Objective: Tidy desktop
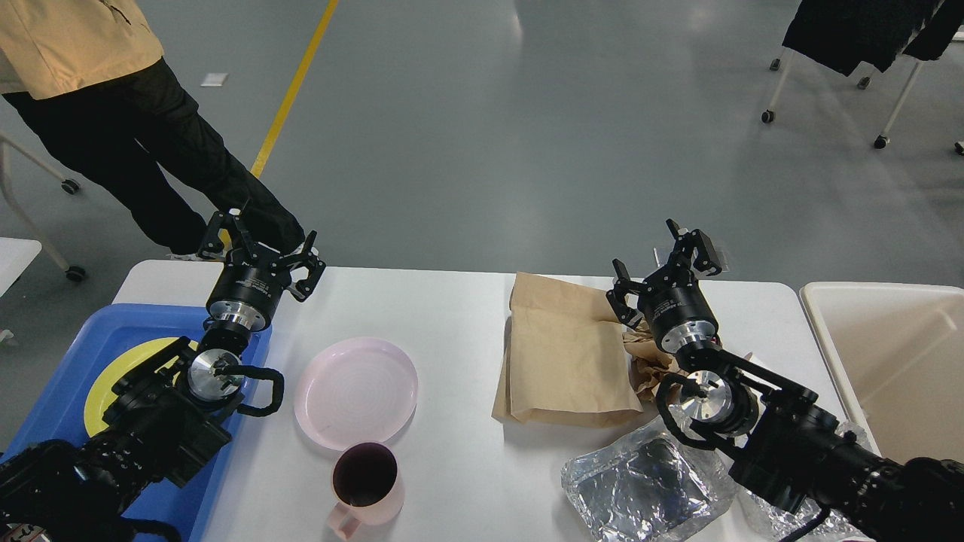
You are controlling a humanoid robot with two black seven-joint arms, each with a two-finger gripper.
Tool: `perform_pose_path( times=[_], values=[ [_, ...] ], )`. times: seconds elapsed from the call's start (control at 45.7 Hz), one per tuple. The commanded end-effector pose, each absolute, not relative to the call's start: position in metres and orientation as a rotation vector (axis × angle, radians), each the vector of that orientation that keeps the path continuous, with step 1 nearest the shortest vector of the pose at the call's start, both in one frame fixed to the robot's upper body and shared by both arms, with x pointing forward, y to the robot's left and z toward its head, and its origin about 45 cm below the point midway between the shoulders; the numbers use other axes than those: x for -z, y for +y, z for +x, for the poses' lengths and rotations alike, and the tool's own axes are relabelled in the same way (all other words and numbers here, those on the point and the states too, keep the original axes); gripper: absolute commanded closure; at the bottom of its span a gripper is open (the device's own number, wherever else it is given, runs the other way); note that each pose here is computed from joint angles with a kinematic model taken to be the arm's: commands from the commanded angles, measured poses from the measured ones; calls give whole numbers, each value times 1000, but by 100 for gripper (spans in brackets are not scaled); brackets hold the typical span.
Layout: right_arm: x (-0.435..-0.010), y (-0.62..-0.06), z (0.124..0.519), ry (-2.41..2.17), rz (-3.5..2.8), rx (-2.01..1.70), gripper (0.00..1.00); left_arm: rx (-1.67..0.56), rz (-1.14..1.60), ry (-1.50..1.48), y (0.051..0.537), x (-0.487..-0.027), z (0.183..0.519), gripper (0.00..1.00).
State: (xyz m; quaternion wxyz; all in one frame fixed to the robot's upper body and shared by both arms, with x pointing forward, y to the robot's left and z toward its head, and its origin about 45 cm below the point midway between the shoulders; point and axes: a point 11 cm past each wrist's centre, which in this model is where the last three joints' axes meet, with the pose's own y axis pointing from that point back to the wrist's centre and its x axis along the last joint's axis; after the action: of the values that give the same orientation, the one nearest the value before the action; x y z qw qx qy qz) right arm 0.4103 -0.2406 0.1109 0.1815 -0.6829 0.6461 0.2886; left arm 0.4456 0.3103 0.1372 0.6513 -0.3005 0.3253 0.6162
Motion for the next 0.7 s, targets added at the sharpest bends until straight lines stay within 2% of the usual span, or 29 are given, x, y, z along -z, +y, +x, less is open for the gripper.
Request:
perform_pose_path(
  times=[0.0, 0.109, 0.328, 0.525, 0.679],
  values=[
    [-111, -241, 410, 1826, -1927, -814, 0, -1414, -521, 674, 305, -147, 458, 1],
    [-111, -241, 410, 1824, -1928, -815, 0, -1491, -400, 571, 321, -170, 476, 1],
    [-111, -240, 410, 1822, -1929, -817, 0, -1564, -221, 285, 340, -254, 517, 1],
    [-111, -241, 410, 1824, -1928, -815, 0, -1375, 129, -47, 299, -300, 538, 1],
    [-111, -240, 410, 1822, -1929, -816, 0, -1259, 297, -164, 270, -296, 539, 1]
  ],
)
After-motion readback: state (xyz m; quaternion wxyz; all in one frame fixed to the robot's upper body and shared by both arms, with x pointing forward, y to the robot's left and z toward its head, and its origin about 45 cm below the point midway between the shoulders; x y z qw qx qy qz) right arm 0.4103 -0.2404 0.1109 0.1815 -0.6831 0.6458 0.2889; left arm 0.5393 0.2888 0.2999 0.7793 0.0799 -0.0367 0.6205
